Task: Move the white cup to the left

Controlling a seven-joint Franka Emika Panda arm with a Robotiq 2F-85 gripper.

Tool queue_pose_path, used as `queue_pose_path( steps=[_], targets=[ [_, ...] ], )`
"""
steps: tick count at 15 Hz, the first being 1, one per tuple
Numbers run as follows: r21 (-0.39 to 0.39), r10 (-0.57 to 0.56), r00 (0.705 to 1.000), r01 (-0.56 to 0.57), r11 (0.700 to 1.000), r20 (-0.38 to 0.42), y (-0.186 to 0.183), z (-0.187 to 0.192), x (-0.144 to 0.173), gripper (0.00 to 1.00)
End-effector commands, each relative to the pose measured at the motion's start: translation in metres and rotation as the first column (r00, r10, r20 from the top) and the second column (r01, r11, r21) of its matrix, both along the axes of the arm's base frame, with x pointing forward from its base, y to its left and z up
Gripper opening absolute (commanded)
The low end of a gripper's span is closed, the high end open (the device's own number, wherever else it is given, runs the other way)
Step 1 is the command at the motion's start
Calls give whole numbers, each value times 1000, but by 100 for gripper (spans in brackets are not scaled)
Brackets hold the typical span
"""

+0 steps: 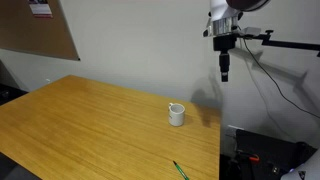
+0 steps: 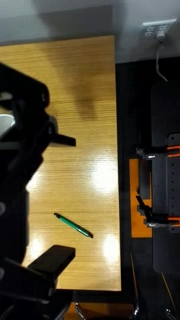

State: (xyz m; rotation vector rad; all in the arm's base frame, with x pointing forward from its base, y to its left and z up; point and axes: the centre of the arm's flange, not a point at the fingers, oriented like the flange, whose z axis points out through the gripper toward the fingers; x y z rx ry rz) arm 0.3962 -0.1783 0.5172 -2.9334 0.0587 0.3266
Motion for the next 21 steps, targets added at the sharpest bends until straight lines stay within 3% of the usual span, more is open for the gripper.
queue_pose_path(
  steps=[1, 9, 17, 21],
  targets=[
    [0, 0, 1000, 0, 1000, 0, 0, 0, 0, 100],
    [-26, -26, 999, 27, 999, 21, 2, -2, 4, 100],
    [-170, -128, 976, 159, 973, 177, 20, -23, 40, 100],
    [-212, -79, 957, 142, 967, 280, 31, -52, 61, 100]
  ],
)
